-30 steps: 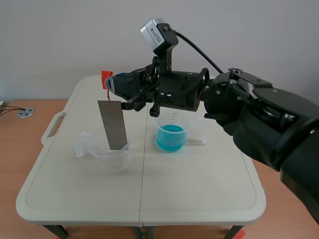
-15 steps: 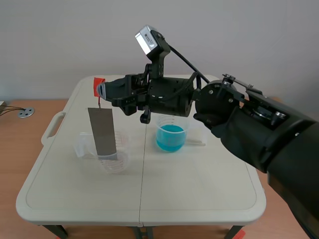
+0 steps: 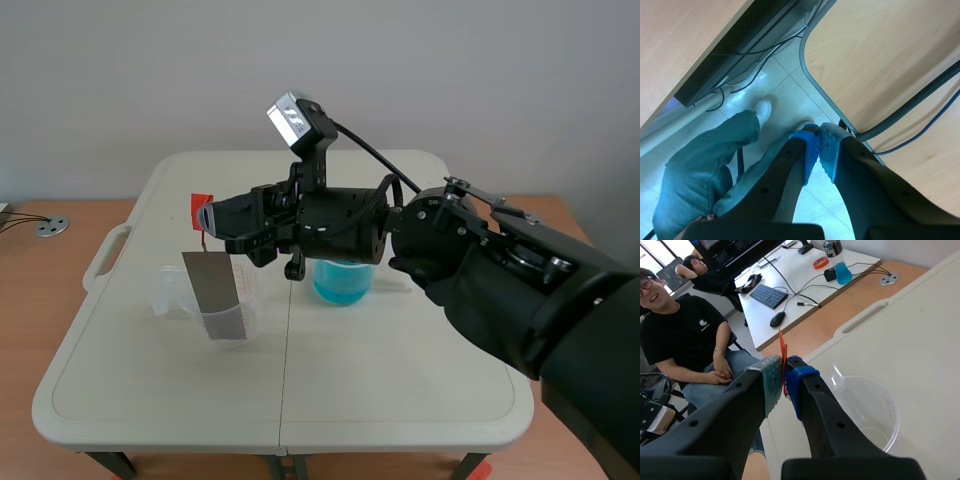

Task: Hold the metal plate by the orange handle, dip it into the blue solution, take it out and point at it, then put the plate back in the beaker on the left.
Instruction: 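Put the plate into the left beaker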

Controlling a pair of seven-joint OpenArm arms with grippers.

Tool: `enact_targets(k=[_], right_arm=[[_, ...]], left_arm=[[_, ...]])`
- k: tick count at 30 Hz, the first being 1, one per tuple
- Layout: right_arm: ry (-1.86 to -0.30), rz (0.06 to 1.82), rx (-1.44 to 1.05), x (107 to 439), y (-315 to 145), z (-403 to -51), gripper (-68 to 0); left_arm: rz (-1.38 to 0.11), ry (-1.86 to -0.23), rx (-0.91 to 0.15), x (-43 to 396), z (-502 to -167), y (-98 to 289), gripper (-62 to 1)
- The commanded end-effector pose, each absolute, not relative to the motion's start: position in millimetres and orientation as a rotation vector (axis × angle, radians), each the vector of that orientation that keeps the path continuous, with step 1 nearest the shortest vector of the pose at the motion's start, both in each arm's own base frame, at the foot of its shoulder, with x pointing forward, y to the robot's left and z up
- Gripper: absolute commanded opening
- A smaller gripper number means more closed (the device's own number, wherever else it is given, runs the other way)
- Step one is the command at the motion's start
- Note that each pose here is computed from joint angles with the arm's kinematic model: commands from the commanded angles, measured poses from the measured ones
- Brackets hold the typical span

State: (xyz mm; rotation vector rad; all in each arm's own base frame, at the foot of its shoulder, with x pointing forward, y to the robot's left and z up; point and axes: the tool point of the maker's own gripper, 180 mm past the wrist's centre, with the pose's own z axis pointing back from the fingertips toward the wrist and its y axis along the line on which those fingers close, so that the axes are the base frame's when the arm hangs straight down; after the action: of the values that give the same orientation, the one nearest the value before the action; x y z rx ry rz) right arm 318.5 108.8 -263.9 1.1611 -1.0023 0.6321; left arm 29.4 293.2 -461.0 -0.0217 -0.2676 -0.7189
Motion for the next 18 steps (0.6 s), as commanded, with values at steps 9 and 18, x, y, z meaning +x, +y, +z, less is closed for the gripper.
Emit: enact_targets(k=[9,18], right_arm=[[-1.069,0.634,1.156,330.1,107.7,-249.4,-66.0],[-1.084,0.710,1.069,334.6,105.4,-256.2,-46.0]], left_arm=[[-0.724,-0.266,-0.019,31.2,-459.7,294.5,-59.6],[-0.762,-0.264,-0.010,31.0,-459.8,295.3,1.4]])
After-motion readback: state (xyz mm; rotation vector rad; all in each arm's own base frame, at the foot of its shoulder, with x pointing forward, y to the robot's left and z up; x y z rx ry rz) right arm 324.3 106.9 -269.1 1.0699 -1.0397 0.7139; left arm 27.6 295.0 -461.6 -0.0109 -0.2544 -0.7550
